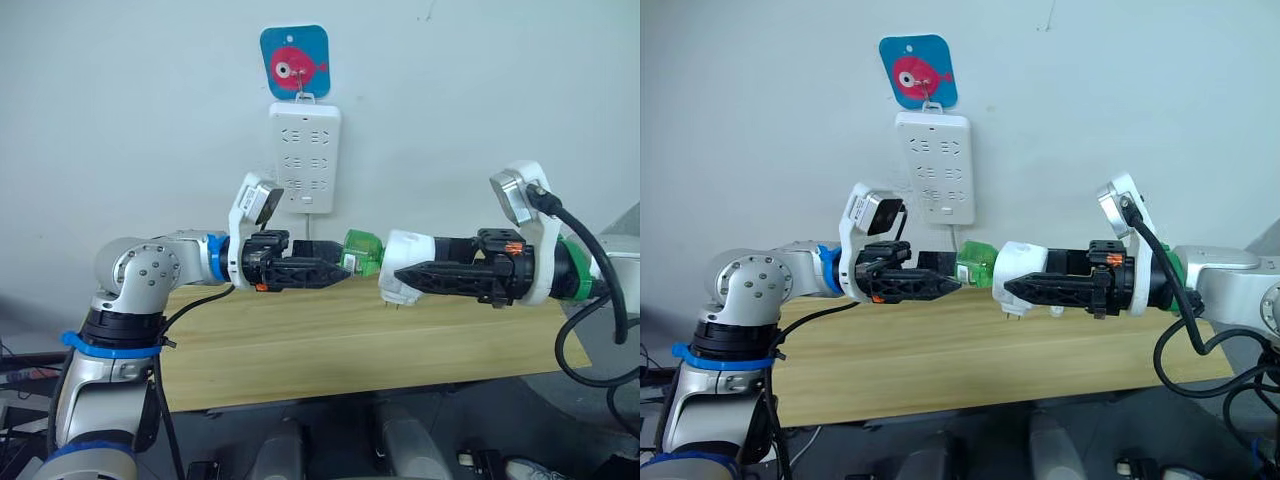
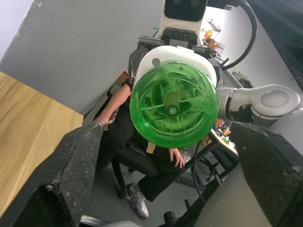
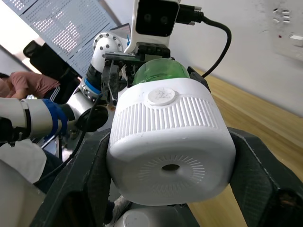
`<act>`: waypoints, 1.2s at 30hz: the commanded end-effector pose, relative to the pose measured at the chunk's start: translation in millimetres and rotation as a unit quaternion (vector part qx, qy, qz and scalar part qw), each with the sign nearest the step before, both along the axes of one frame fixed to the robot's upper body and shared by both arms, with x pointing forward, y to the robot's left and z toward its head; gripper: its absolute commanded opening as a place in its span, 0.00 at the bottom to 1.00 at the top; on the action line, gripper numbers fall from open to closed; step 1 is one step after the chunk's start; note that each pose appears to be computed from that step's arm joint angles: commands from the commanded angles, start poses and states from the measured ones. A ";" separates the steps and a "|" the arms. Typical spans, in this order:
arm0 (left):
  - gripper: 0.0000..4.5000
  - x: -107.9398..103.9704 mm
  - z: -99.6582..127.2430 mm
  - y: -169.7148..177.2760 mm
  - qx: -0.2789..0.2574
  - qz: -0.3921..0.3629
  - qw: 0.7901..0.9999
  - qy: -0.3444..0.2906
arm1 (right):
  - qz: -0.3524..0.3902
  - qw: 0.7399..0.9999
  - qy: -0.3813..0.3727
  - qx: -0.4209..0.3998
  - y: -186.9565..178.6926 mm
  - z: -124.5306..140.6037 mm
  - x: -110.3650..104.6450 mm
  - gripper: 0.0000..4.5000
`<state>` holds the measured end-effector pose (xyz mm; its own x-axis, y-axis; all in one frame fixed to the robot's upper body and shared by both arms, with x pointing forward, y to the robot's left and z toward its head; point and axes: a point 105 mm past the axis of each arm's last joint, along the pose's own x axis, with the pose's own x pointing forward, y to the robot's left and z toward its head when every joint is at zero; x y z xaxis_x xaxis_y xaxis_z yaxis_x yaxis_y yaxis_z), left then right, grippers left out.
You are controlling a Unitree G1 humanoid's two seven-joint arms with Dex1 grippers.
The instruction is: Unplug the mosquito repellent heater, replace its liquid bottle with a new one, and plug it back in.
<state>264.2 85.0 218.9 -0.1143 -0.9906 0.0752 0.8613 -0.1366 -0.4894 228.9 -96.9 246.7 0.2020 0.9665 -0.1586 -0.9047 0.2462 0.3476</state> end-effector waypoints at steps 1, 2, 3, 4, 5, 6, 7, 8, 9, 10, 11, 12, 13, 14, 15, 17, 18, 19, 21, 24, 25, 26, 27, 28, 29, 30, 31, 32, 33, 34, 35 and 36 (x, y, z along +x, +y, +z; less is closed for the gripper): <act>1.00 -7.8 7.1 -6.0 -0.009 -0.020 0.999 -0.028 | 0.028 1.000 -0.012 -0.009 0.4 4.8 -6.7 0.67; 1.00 -9.5 6.5 -7.0 -0.008 -0.025 0.999 -0.028 | 0.032 0.999 -0.011 -0.012 0.4 4.1 -7.3 0.67; 1.00 -10.6 6.0 -7.5 -0.007 -0.028 0.999 -0.029 | 0.035 0.999 -0.010 -0.014 0.3 3.6 -7.7 0.67; 1.00 -11.4 5.8 -8.1 -0.006 -0.031 0.999 -0.029 | 0.037 0.999 -0.010 -0.015 0.1 3.4 -7.8 0.67; 1.00 -12.5 5.6 -9.3 -0.005 -0.036 0.999 -0.030 | 0.040 0.999 -0.010 -0.016 0.1 3.1 -8.2 0.67; 1.00 -13.2 5.4 -10.4 -0.003 -0.040 0.999 -0.031 | 0.042 0.999 -0.009 -0.017 0.0 2.9 -8.3 0.67; 1.00 -13.6 5.2 -11.2 -0.002 -0.043 0.999 -0.032 | 0.044 0.999 -0.009 -0.018 -0.1 2.7 -8.2 0.67; 1.00 -14.1 5.1 -11.9 0.000 -0.046 0.998 -0.033 | 0.045 0.999 -0.009 -0.019 -0.3 2.4 -8.3 0.67; 1.00 -14.2 5.1 -12.5 0.001 -0.048 0.998 -0.033 | 0.046 0.999 -0.010 -0.020 -0.5 2.0 -8.3 0.67; 1.00 -14.5 5.0 -12.9 0.003 -0.050 0.998 -0.033 | 0.047 0.999 -0.010 -0.021 -0.8 1.6 -8.4 0.67; 1.00 -15.0 4.5 -13.4 0.006 -0.052 0.998 -0.034 | 0.047 0.999 -0.010 -0.023 -1.0 1.2 -8.4 0.67; 1.00 -15.2 3.7 -13.9 0.009 -0.054 0.998 -0.034 | 0.047 0.999 -0.010 -0.023 -1.2 1.0 -8.3 0.67; 1.00 -15.6 2.4 -14.6 0.011 -0.055 0.998 -0.034 | 0.047 0.999 -0.010 -0.023 -1.4 0.7 -8.3 0.67; 1.00 -15.5 1.6 -15.4 0.012 -0.054 0.998 -0.034 | 0.047 0.999 -0.010 -0.023 -1.5 0.5 -8.4 0.67; 1.00 -14.8 0.9 -16.5 0.012 -0.053 0.998 -0.034 | 0.047 0.999 -0.010 -0.023 -1.5 0.3 -8.3 0.67; 1.00 -13.7 0.6 -18.5 0.010 -0.050 0.998 -0.034 | 0.048 0.999 -0.011 -0.024 -1.4 -0.4 -8.6 0.67; 1.00 -13.1 0.7 -19.6 0.008 -0.048 0.998 -0.034 | 0.048 0.999 -0.011 -0.024 -1.1 -1.0 -8.7 0.67; 1.00 -12.7 0.8 -20.4 0.006 -0.047 0.998 -0.034 | 0.048 0.999 -0.010 -0.024 -0.9 -1.3 -8.8 0.67; 1.00 -11.7 0.2 -22.0 0.005 -0.043 0.998 -0.036 | 0.048 0.999 -0.010 -0.025 -0.6 -2.4 -9.0 0.67; 1.00 -12.7 -1.0 -23.8 0.006 -0.044 0.998 -0.036 | 0.046 0.999 -0.008 -0.027 -0.5 -3.8 -8.8 0.67; 1.00 -13.2 -1.1 -24.5 0.005 -0.045 0.998 -0.036 | 0.046 0.999 -0.007 -0.028 -0.5 -4.3 -9.0 0.67; 1.00 -13.4 -1.2 -25.0 0.005 -0.045 0.998 -0.037 | 0.046 0.998 -0.007 -0.029 -0.5 -4.6 -9.2 0.67; 1.00 -13.8 -1.2 -25.5 0.005 -0.046 0.998 -0.038 | 0.046 0.998 -0.007 -0.030 -0.5 -4.8 -9.2 0.67; 1.00 -14.1 -1.2 -25.8 0.005 -0.047 0.998 -0.039 | 0.046 0.998 -0.006 -0.030 -0.4 -4.9 -9.1 0.67; 0.96 -14.2 -1.4 -26.1 0.005 -0.047 0.998 -0.039 | 0.047 0.998 -0.006 -0.030 -0.3 -5.0 -9.1 0.67; 0.91 -14.4 -1.8 -26.5 0.005 -0.047 0.998 -0.039 | 0.046 0.998 -0.006 -0.030 -0.2 -5.1 -9.0 0.67; 0.86 -15.3 -2.6 -27.1 0.005 -0.050 0.998 -0.039 | 0.047 0.998 -0.006 -0.030 -0.1 -5.2 -9.1 0.67; 0.79 -16.0 -3.1 -27.5 0.006 -0.052 0.998 -0.039 | 0.047 0.998 -0.006 -0.030 0.0 -5.2 -9.1 0.67; 0.72 -16.8 -3.4 -27.9 0.006 -0.054 0.998 -0.038 | 0.047 0.998 -0.005 -0.030 0.1 -5.3 -9.1 0.67; 0.66 -17.5 -3.4 -28.2 0.005 -0.056 0.998 -0.038 | 0.048 0.998 -0.005 -0.030 0.3 -5.4 -9.3 0.67; 0.57 -17.9 -3.3 -28.4 0.004 -0.057 0.998 -0.038 | 0.048 0.998 -0.005 -0.030 0.5 -5.4 -9.4 0.67; 0.51 -18.1 -3.4 -28.5 0.004 -0.057 0.998 -0.038 | 0.049 0.998 -0.005 -0.030 0.8 -5.7 -9.9 0.67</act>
<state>251.4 59.5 210.6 -0.2041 -0.9779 0.0455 0.8650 -0.2019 -0.4594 224.7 -98.9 233.5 0.1282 0.9639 -0.2332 -0.9117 0.2071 0.3548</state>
